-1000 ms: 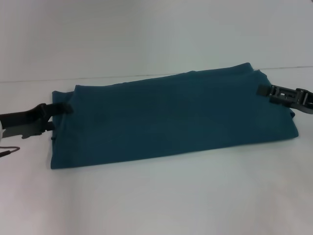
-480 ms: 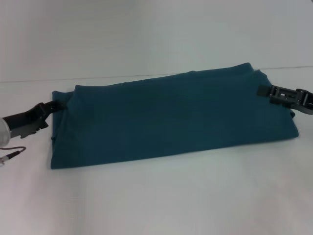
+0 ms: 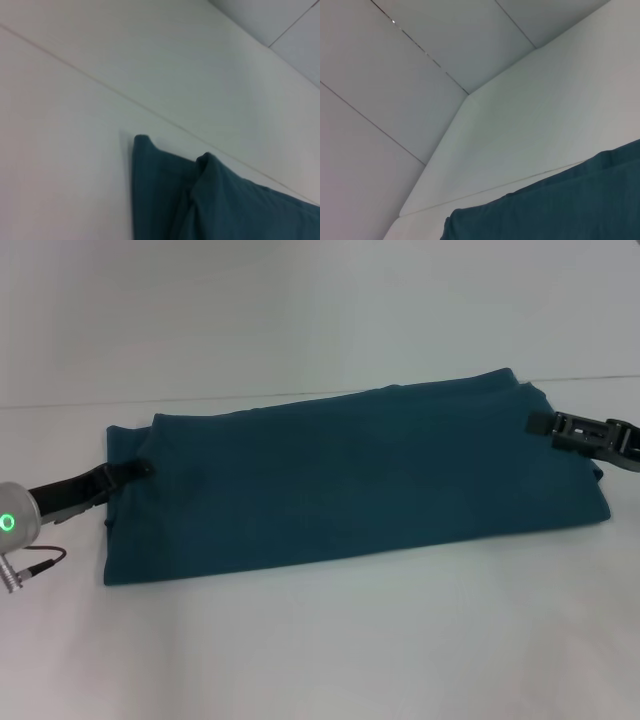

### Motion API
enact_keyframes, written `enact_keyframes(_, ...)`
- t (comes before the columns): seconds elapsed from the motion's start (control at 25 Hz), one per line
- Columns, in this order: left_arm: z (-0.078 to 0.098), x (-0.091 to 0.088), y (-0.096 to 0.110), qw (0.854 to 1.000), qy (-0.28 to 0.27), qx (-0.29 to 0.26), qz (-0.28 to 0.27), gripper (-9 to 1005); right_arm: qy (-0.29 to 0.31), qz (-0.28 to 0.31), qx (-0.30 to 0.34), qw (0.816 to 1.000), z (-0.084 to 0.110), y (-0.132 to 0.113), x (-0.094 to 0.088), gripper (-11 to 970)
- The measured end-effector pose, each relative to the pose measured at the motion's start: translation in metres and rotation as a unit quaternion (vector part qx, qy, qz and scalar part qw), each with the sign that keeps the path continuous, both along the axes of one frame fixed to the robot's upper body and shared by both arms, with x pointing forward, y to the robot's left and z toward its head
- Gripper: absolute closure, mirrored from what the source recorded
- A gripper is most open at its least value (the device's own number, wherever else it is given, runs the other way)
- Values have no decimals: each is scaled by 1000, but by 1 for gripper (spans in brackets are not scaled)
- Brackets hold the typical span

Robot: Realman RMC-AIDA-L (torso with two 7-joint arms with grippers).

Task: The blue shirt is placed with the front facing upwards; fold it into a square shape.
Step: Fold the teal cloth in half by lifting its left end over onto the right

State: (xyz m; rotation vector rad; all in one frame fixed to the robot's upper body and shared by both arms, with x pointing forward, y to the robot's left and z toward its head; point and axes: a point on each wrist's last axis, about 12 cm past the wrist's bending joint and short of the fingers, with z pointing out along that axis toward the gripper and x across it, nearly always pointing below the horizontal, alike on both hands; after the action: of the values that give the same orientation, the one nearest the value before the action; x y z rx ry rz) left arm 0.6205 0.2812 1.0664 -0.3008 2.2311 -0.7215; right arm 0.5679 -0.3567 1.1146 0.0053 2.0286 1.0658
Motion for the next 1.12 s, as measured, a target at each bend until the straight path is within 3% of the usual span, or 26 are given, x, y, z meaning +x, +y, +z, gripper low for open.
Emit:
enact_keyframes(0.2,-1,1,-1,1000,-3,13,-6,92,0,-1,1,1000,0,0,0,18)
enact_keyframes(0.56,-9,0,-4,999,4,11,33,92,4,-1,2,1000,-1,-1,-1,18)
enact_keyframes(1.12,-14,0,-8,999,16,15,27,91,6,0,2,1000,-1,-1,-2,18)
